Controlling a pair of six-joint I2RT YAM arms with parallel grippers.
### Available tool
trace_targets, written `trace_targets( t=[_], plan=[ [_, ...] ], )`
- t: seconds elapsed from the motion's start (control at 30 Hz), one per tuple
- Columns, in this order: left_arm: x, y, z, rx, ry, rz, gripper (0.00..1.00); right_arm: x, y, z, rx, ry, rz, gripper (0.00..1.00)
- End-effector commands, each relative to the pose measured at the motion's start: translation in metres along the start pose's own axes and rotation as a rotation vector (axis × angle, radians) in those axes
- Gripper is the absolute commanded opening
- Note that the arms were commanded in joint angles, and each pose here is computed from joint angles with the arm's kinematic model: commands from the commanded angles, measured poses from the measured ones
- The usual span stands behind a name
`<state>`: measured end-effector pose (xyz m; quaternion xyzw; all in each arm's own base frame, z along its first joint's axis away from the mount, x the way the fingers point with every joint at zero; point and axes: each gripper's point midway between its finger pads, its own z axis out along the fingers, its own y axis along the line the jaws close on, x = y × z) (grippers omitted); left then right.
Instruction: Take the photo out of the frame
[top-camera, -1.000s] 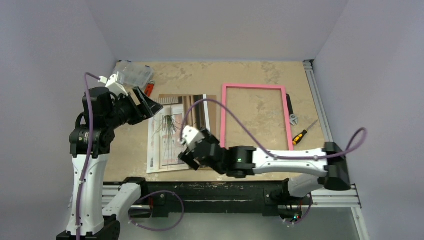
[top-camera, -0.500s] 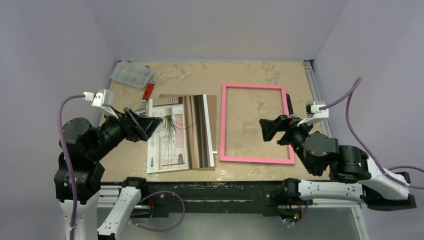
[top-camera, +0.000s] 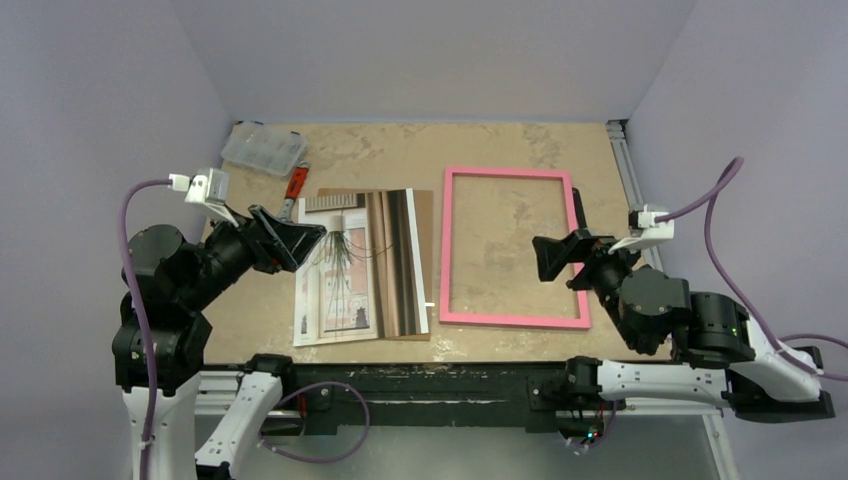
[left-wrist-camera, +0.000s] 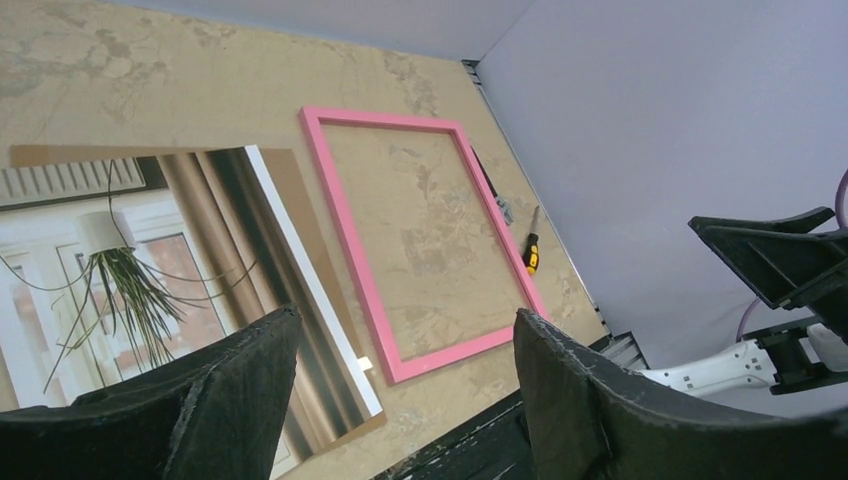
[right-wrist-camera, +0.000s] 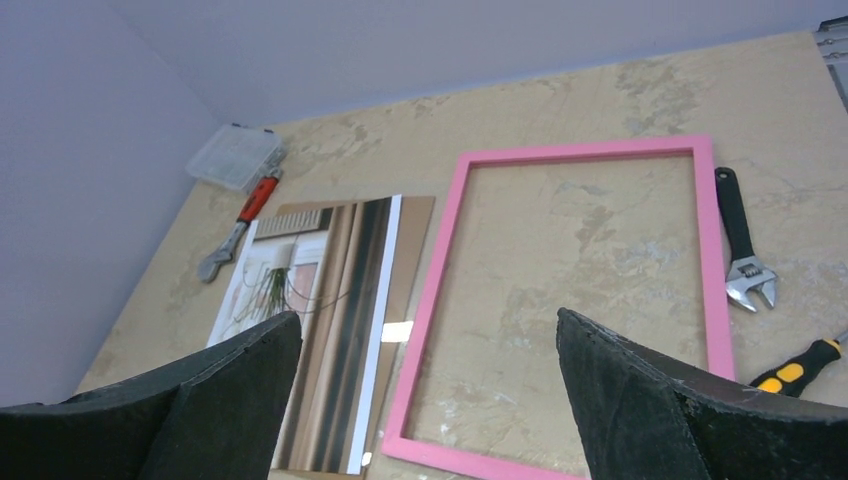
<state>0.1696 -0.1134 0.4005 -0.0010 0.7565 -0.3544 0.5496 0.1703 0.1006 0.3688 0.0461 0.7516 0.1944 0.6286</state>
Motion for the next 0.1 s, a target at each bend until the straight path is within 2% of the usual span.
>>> trace_targets(
  t=[0.0, 0.07],
  plan=[
    [-0.0115, -0.0112, 0.0018, 0.044, -0.027, -0.003, 0.75, -0.0154, 0.0015, 0.0044, 0.016, -0.09, 0.029, 0.98],
    [-0.0117, -0.013, 0.0001, 0.051, -0.032, 0.0, 0.75, -0.0188, 0.0027, 0.0038, 0.013, -0.092, 0.034, 0.97]
  ],
)
